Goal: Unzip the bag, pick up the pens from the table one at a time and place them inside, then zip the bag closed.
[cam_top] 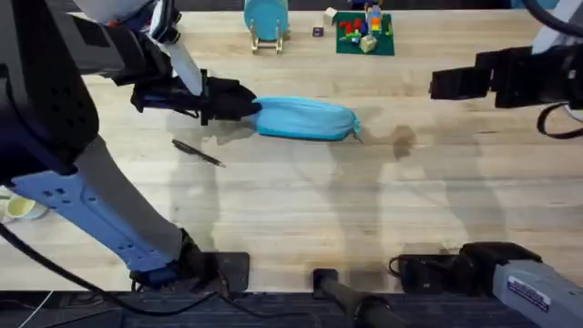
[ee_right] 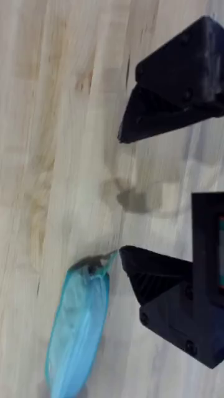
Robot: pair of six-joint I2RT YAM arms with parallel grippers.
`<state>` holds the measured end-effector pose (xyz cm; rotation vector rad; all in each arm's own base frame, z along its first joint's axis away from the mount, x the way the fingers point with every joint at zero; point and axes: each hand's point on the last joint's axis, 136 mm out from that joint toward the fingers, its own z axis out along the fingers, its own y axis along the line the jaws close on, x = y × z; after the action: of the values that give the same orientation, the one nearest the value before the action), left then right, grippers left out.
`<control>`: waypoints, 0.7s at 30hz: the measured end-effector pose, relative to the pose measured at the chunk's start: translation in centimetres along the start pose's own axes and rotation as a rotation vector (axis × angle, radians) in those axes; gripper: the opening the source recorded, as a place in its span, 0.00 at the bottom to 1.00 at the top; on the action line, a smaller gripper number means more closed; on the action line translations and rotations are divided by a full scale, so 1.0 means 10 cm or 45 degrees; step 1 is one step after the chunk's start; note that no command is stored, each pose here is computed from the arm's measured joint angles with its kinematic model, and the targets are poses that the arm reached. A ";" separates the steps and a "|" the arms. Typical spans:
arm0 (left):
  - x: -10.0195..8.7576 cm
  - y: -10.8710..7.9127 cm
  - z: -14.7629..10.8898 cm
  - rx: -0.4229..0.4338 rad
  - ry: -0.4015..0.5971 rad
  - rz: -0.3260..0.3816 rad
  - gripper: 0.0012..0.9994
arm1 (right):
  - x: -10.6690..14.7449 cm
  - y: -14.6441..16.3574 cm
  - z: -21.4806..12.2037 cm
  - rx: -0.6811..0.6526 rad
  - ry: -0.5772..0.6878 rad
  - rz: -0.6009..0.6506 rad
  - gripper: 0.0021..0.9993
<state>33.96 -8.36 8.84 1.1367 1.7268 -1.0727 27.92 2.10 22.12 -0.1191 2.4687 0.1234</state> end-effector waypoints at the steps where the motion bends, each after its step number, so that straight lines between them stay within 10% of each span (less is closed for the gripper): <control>1: 0.00 0.00 0.00 0.000 0.000 0.000 0.04 | 0.00 0.02 0.00 -0.015 -0.001 0.000 1.00; 21: 0.00 0.00 0.00 0.000 0.000 0.000 0.04 | 0.15 0.48 0.38 -0.422 0.175 -0.192 1.00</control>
<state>33.96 -8.36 8.83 1.1367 1.7268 -1.0729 28.51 7.19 18.45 -0.4691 2.5450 0.4729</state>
